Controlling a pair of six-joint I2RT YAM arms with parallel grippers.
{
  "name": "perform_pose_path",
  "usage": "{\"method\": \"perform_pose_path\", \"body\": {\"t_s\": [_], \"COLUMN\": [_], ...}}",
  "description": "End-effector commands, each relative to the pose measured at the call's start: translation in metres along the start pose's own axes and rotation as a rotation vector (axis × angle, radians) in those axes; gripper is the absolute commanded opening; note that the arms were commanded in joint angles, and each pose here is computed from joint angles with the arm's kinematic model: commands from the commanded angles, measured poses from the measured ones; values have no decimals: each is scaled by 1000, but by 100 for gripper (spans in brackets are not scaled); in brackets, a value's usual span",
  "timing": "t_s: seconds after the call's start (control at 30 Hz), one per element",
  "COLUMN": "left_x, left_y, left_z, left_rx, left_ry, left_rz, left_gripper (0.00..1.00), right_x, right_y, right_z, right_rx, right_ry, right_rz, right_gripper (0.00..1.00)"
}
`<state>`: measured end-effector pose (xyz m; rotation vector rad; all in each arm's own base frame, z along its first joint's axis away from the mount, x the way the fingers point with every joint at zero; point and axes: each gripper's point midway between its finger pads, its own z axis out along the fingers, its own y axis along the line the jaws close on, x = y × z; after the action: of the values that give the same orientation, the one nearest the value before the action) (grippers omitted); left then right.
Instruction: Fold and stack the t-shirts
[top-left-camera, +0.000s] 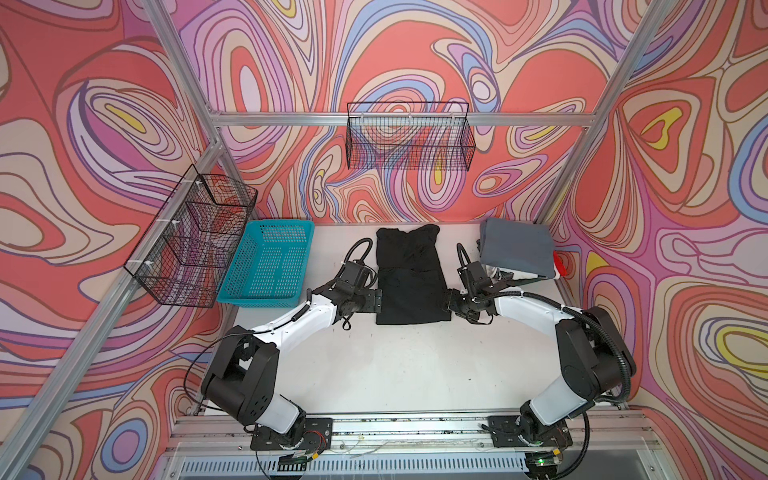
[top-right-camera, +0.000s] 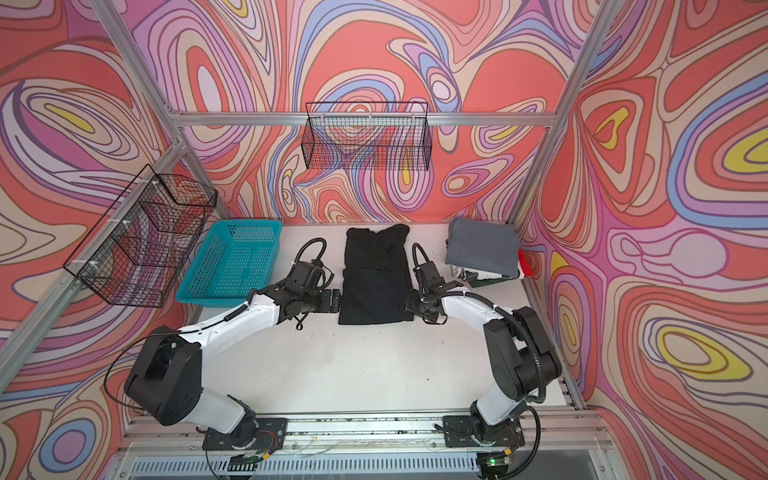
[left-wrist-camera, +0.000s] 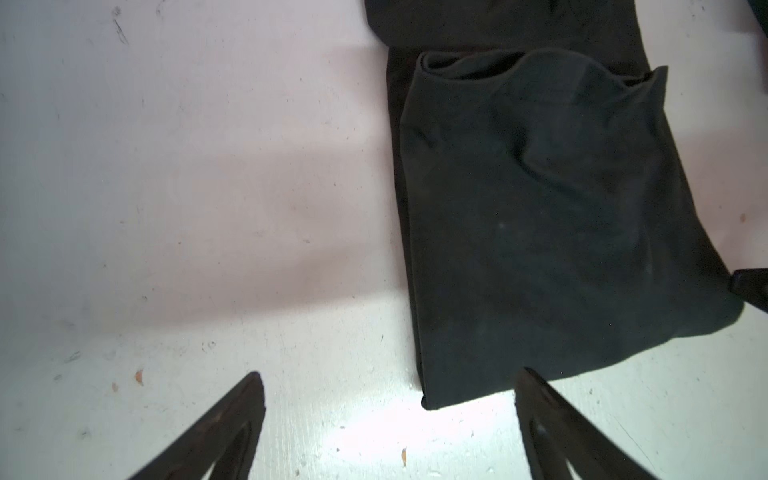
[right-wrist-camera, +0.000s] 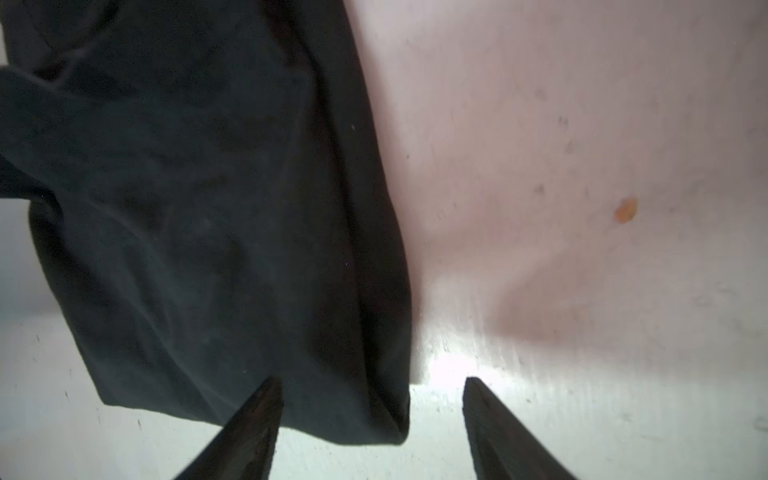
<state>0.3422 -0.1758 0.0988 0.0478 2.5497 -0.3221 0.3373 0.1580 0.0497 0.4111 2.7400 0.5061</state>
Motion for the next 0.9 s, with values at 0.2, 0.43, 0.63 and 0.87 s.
{"method": "perform_pose_path", "body": {"t_s": [0.2,0.43,0.63,0.87], "left_x": [24,40,51,65], "left_y": [-10,-26,-26,-26], "left_z": [5,17,26,49], "left_rx": [173,298,306,341], "left_ry": [42,86,123,136], "left_rz": [-215,-326,-370,-442], "left_gripper": [94,92,89,81], "right_x": [8,13,18,26], "right_y": [-4,-6,-5,-9], "right_z": [16,24,31,38], "right_rx": [-55,-71,-91,-100], "right_ry": [-11,0,21,43], "right_rz": [90,117,134,157], "right_gripper": [62,48,42,38]}}
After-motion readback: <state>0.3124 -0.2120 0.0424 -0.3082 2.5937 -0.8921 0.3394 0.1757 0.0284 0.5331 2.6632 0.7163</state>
